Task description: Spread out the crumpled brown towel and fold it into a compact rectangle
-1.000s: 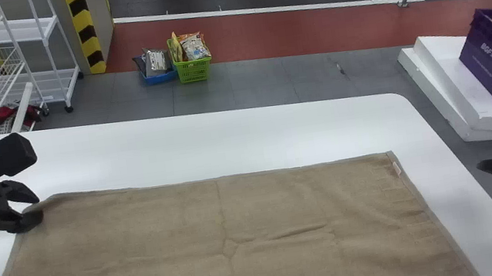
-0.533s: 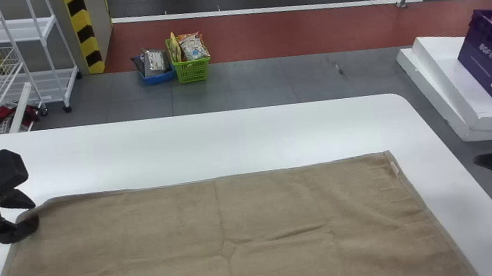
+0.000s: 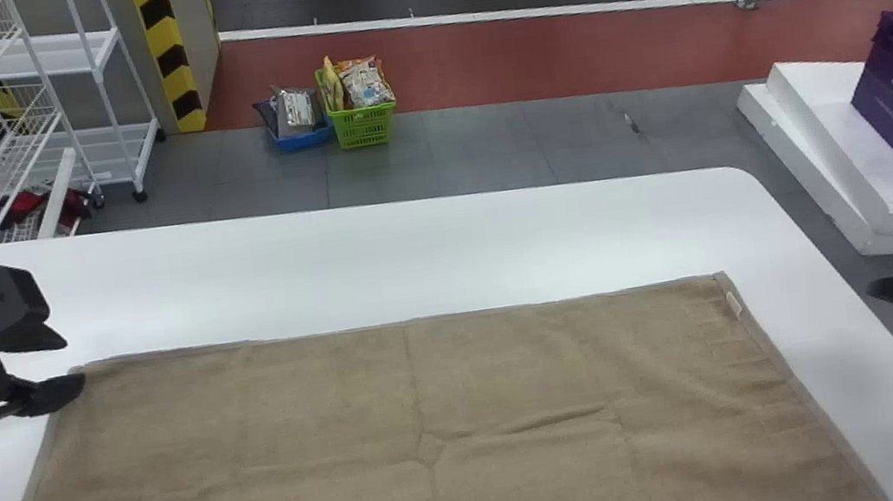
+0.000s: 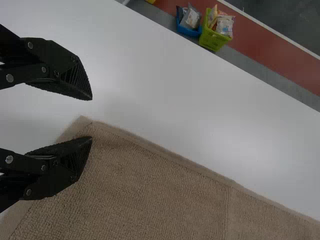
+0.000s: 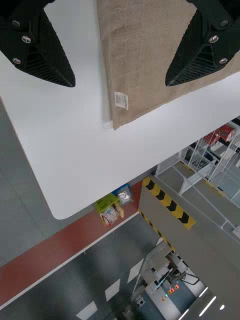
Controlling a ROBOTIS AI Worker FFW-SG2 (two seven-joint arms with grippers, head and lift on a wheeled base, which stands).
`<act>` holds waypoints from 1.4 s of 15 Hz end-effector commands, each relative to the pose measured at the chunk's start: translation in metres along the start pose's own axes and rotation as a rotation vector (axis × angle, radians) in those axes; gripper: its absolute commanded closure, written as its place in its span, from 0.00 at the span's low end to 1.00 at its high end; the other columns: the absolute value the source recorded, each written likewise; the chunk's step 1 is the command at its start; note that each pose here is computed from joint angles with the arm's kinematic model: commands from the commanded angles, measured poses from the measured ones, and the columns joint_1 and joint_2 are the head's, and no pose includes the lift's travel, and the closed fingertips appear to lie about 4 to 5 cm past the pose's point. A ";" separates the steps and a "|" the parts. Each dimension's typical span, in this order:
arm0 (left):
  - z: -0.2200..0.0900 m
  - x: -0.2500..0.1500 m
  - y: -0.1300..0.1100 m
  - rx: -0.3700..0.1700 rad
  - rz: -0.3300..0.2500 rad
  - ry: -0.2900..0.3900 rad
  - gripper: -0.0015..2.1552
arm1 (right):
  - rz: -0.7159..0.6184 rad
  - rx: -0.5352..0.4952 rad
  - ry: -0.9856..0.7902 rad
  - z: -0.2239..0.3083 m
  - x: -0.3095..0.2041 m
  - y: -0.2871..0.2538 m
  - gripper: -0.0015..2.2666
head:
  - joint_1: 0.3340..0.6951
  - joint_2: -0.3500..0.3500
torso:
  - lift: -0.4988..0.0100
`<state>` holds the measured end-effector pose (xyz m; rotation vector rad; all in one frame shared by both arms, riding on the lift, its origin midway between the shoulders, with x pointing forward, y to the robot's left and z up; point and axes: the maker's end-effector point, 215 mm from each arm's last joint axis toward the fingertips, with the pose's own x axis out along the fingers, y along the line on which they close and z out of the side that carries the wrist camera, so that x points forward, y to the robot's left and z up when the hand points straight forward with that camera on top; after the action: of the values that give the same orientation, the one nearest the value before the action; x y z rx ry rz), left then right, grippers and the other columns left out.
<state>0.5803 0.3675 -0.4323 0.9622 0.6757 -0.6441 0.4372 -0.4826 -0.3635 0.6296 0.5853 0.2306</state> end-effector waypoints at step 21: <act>-0.022 -0.019 -0.038 0.018 -0.011 0.034 0.49 | 0.006 -0.007 -0.010 -0.001 0.000 -0.002 0.07 | 1.00 0.32 | 0.73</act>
<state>0.5436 0.3744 -0.4473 0.9920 0.7151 -0.6443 0.4330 -0.4863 -0.3659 0.6398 0.5749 0.2291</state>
